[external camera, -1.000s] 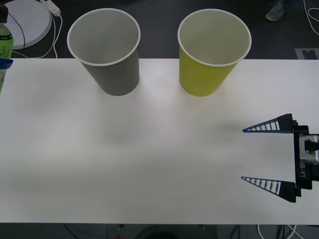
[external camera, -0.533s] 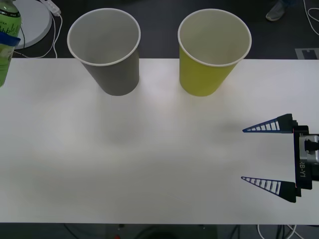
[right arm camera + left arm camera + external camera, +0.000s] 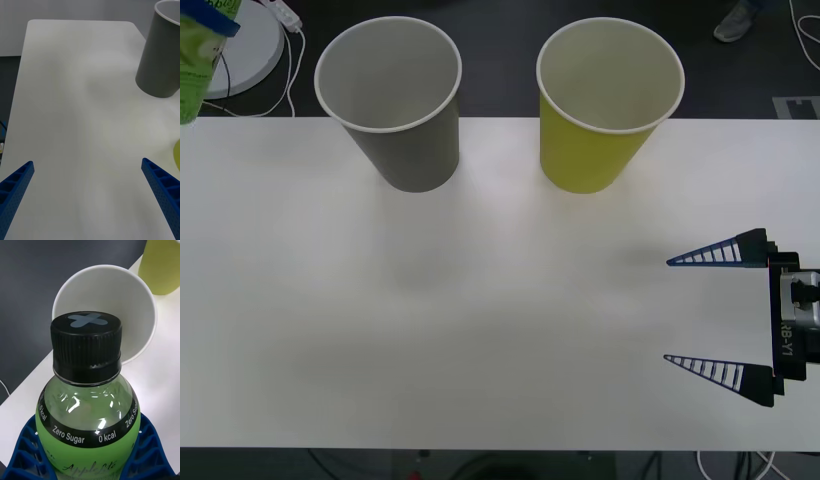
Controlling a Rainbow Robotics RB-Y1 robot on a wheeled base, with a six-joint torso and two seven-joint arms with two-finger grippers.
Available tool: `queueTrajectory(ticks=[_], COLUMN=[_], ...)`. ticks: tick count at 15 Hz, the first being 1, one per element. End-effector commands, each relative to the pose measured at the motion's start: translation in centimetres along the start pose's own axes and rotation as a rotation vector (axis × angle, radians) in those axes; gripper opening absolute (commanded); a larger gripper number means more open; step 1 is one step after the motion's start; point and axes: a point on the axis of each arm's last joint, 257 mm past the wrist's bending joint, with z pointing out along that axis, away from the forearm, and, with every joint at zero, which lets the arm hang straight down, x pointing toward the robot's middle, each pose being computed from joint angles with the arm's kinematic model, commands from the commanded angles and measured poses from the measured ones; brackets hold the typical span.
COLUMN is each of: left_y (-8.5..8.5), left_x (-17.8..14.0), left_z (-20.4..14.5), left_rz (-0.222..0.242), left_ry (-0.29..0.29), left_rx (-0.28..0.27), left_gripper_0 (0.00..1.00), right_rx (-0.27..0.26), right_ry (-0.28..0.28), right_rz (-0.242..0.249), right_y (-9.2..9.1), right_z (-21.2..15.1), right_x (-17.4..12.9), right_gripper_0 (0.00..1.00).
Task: Put the can into the green bin and the plastic bottle into the gray bin
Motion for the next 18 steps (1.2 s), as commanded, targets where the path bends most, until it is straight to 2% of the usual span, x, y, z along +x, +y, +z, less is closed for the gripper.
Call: queueTrajectory(ticks=[1, 3, 8, 13, 18], left_y=[0.5, 0.8, 0.6, 1.0, 0.1], left_x=[-2.1, -3.5, -7.1, -10.2, -13.0], left_z=[0.9, 1.5, 3.0, 4.3, 5.9], left_rz=[0.011, 0.008, -0.011, -0.032, -0.019], left_ry=[0.018, 0.023, -0.012, -0.071, -0.104], left_rx=[-0.005, -0.002, 0.020, 0.011, 0.010], left_gripper_0=[0.00, 0.00, 0.00, 0.00, 0.00], right_rx=[0.000, 0.000, 0.000, 0.000, 0.000], right_ry=[0.000, 0.000, 0.000, 0.000, 0.000], right_rz=[0.000, 0.000, 0.000, 0.000, 0.000], right_y=[0.0, 0.0, 0.0, 0.0, 0.0], right_z=[0.0, 0.0, 0.0, 0.0, 0.0], right_x=[0.0, 0.0, 0.0, 0.0, 0.0], right_gripper_0=[1.00, 1.00, 1.00, 1.00, 1.00])
